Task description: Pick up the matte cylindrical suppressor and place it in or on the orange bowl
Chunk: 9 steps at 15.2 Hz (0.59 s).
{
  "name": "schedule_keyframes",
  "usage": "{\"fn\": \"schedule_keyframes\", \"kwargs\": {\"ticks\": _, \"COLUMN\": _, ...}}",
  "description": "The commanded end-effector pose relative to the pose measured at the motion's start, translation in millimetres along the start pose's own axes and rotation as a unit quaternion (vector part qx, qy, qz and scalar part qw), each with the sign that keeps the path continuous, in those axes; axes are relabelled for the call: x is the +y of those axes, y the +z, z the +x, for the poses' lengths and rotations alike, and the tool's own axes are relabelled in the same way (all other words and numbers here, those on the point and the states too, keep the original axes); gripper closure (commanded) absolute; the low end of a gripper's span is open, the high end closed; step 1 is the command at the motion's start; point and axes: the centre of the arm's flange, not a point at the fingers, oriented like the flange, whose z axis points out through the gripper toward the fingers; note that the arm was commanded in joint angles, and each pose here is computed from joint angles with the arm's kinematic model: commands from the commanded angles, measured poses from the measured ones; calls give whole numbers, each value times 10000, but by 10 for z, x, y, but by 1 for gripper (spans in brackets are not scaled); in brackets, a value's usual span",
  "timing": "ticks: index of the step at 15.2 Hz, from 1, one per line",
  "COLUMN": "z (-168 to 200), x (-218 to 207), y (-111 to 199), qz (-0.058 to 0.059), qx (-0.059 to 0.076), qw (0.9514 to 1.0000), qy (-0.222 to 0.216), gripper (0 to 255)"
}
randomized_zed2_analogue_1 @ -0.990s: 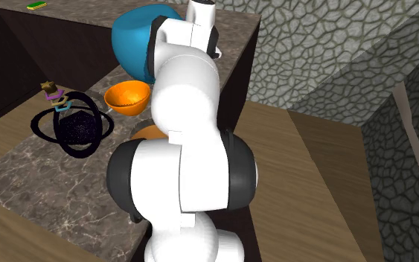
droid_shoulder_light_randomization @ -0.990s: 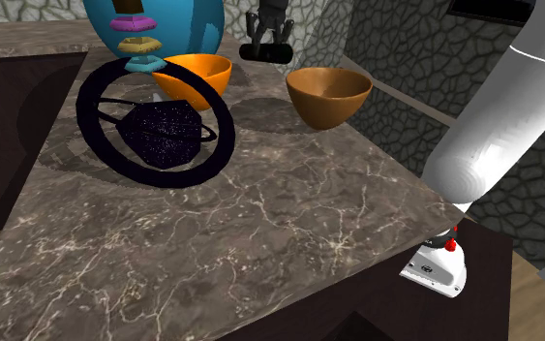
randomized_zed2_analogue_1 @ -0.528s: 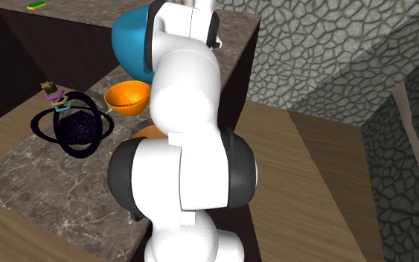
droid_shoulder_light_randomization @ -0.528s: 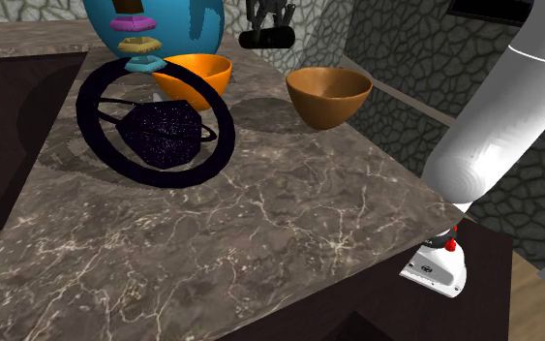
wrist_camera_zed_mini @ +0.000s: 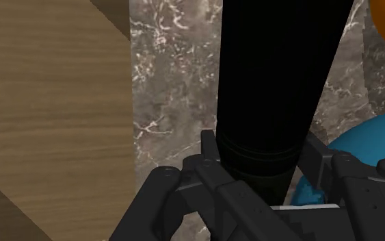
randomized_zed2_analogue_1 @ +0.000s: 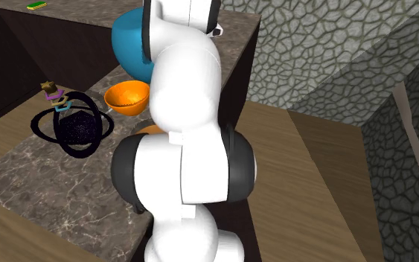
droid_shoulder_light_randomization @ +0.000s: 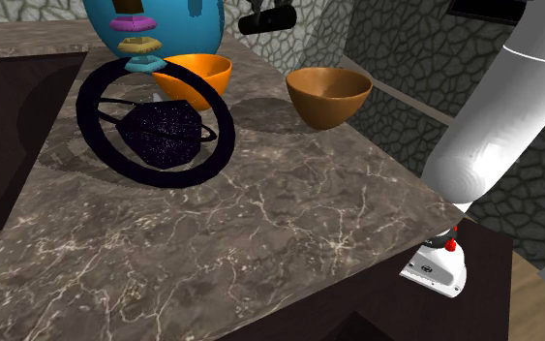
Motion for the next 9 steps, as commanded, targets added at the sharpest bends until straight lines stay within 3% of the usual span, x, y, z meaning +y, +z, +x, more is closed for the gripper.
{"fn": "schedule_keyframes", "kwargs": {"ticks": 1, "z": -1, "x": -25, "y": -111, "qz": 0, "qx": 2, "qw": 10000, "qy": -1, "gripper": 255}}
{"fn": "schedule_keyframes", "kwargs": {"ticks": 7, "z": 9, "x": -78, "y": -405, "qz": 0, "qx": 2, "qw": 10000, "qy": -1, "gripper": 255}}
{"fn": "schedule_keyframes", "kwargs": {"ticks": 9, "z": -105, "x": -314, "y": -372, "qz": 0, "qx": 2, "qw": 10000, "qy": -1, "gripper": 255}}
